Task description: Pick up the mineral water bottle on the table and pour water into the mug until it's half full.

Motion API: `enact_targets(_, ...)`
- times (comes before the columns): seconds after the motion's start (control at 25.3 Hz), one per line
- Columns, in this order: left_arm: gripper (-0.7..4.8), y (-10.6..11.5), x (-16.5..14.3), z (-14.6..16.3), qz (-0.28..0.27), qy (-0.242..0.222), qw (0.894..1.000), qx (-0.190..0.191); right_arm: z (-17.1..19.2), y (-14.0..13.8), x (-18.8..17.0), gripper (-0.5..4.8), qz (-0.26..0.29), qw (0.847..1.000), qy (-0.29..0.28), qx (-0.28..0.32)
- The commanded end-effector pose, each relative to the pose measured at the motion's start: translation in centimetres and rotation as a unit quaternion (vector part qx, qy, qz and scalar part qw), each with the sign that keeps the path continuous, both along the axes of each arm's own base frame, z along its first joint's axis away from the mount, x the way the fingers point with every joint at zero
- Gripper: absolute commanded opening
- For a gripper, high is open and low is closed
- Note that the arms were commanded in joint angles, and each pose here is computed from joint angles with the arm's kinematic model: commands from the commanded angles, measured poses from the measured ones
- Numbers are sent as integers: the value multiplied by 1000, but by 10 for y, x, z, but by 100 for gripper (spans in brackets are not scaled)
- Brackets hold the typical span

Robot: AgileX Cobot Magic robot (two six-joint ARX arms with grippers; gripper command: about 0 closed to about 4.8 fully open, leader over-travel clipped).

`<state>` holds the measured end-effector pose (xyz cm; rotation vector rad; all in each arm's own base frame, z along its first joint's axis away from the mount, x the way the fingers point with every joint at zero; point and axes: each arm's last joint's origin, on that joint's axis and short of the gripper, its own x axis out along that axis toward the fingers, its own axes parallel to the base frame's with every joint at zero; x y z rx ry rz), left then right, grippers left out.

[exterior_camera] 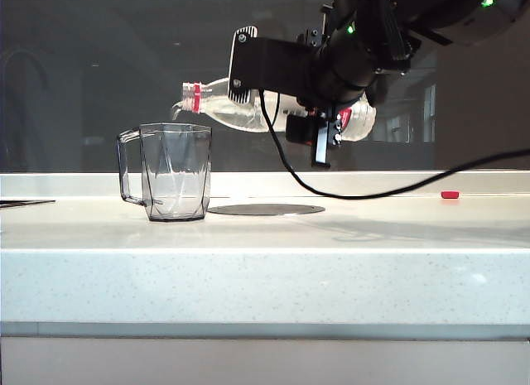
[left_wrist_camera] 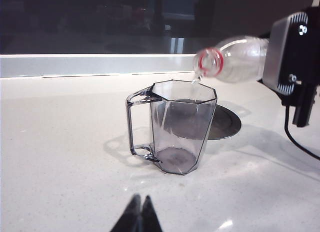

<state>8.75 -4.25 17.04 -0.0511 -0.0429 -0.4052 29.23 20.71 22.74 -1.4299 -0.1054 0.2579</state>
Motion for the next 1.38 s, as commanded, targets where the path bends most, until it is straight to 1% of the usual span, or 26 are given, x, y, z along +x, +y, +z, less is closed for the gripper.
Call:
enact_targets(0.04,-4,0,0,2,-1,-7,1000,-2,18,-1,3,279,-8,999,-43,25)
enact_targets(0.4,-4,0,0,2,-1,-7,1000,-2,18,-4,5,279,-15,999,-50,-2)
enact_targets(0.47,-4,0,0,2,-1,-7,1000,-2,18,-4,5,279,-14,998,-54,-19)
enact_targets(1.38,-4,0,0,2,-1,-7,1000,-2,19,-7,7,279,-22,996,-66,-58)
